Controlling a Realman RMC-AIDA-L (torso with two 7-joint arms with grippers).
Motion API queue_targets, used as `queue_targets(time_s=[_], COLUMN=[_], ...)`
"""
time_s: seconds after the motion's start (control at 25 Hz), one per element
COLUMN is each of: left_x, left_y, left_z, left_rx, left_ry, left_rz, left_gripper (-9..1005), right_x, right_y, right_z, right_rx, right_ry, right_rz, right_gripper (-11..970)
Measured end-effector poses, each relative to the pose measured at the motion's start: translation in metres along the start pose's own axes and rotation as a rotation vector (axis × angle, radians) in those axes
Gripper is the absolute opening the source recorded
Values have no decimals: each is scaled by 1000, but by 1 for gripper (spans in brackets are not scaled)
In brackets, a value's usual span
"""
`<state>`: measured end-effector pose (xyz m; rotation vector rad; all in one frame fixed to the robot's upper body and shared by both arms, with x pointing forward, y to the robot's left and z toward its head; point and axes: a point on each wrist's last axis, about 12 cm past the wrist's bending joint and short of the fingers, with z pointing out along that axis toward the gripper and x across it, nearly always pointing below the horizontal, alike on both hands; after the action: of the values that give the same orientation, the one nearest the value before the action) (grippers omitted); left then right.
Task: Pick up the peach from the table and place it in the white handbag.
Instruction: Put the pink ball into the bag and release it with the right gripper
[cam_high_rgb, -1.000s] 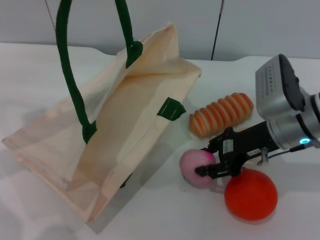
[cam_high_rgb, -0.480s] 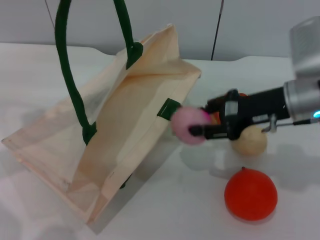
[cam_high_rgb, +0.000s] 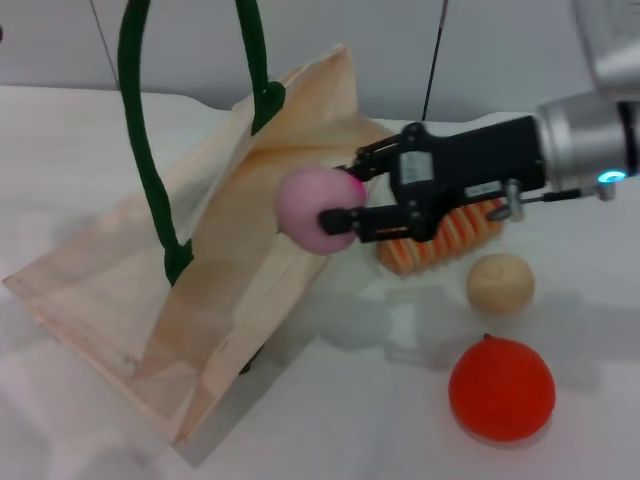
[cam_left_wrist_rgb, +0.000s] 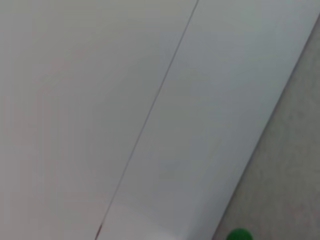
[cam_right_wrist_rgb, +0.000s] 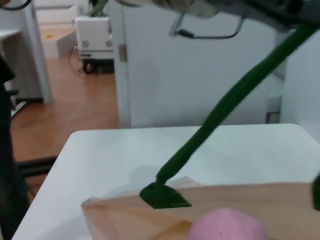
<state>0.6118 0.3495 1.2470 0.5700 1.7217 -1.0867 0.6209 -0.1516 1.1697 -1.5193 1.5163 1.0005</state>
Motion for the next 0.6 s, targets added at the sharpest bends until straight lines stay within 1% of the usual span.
queue_targets(time_s=[0.16,0.2,0.24,0.44,0.6], left_x=[-3,-4,-4,-6,-6], left_y=[-1,-1,-1,-2,-1], left_z=[7,9,9,10,10], left_rx=[27,33,33,38,34], left_ry=[0,-1,-1,-3,-5], left_rz=[-1,1,1,5,5], left_gripper=[231,232,232,236,239], right_x=[-9,-13,-13,-23,-25], right_y=[-8,-12,-12,-20,-29], right_z=[25,36,36,54,66], right_rx=[-6,4,4,49,119], right_ry=[61,82,82,109,138], right_rz=[-4,-9,-9,-18,-15], right_gripper=[468,462,462,465,461])
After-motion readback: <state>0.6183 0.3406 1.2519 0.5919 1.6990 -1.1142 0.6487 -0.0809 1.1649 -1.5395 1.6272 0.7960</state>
